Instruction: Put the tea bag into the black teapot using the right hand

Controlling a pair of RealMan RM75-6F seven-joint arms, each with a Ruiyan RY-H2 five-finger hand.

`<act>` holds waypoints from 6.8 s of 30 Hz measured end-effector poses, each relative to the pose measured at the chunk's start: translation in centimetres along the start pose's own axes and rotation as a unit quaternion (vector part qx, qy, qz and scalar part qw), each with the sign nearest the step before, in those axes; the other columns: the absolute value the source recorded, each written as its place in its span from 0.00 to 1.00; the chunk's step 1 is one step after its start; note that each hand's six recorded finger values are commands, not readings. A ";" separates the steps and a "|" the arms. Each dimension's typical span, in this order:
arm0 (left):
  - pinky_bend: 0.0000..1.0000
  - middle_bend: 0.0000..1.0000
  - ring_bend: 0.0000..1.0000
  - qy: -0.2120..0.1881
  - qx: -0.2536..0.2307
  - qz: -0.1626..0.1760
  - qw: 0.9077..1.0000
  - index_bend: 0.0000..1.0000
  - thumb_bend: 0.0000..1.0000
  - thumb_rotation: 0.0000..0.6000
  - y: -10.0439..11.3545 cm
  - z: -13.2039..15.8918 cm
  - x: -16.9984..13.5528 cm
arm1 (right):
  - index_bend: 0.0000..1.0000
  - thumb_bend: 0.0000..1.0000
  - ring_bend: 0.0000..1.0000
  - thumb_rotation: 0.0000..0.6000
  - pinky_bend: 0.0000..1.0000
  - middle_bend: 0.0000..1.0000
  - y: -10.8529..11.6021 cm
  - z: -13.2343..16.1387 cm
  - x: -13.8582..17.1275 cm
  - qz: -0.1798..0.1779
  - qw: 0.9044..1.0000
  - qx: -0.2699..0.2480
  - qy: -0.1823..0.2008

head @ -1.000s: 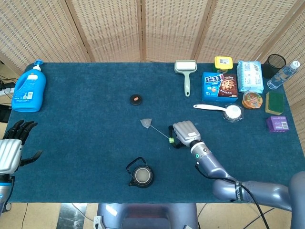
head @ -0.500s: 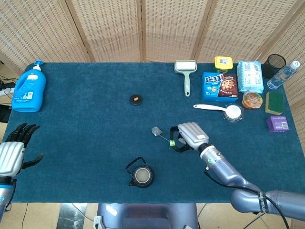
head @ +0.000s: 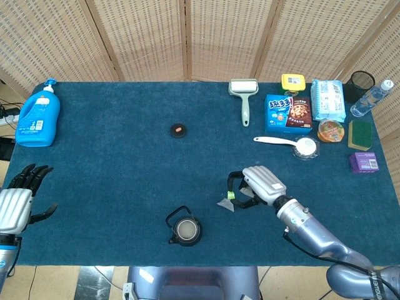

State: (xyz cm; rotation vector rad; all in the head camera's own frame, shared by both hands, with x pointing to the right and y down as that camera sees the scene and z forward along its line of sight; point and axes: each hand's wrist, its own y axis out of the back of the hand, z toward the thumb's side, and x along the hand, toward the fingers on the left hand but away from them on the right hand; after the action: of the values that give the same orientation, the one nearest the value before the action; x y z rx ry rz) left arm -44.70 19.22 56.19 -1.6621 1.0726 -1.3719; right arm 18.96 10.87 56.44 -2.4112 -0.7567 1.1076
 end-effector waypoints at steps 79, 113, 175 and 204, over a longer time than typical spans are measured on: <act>0.15 0.14 0.06 0.030 -0.021 0.009 0.999 0.13 0.28 1.00 -0.5 -3.8 -2.0 | 0.54 0.35 1.00 1.00 1.00 1.00 -4.3 10.7 -0.6 0.150 0.976 -0.076 0.139; 0.15 0.14 0.06 0.044 -0.021 0.008 0.999 0.13 0.28 1.00 -0.7 -5.2 -1.9 | 0.54 0.35 1.00 1.00 1.00 1.00 -3.2 10.8 -4.8 0.139 0.980 -0.087 0.114; 0.15 0.14 0.06 0.017 0.016 0.023 0.999 0.13 0.28 1.00 2.0 -1.9 -0.5 | 0.11 0.66 1.00 1.00 1.00 1.00 -7.8 1.6 0.2 0.238 0.969 0.036 0.048; 0.15 0.14 0.06 0.020 0.008 0.016 1.000 0.13 0.28 1.00 1.5 -2.1 -0.6 | 0.03 0.83 1.00 1.00 1.00 1.00 -10.8 6.0 -0.1 0.294 0.946 0.103 0.093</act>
State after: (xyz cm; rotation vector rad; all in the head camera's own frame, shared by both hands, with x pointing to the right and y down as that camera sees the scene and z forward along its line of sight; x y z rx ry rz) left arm -47.03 19.09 54.94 -1.6059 1.1046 -1.3951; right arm 10.86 19.98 58.62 -2.5685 0.1572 1.0664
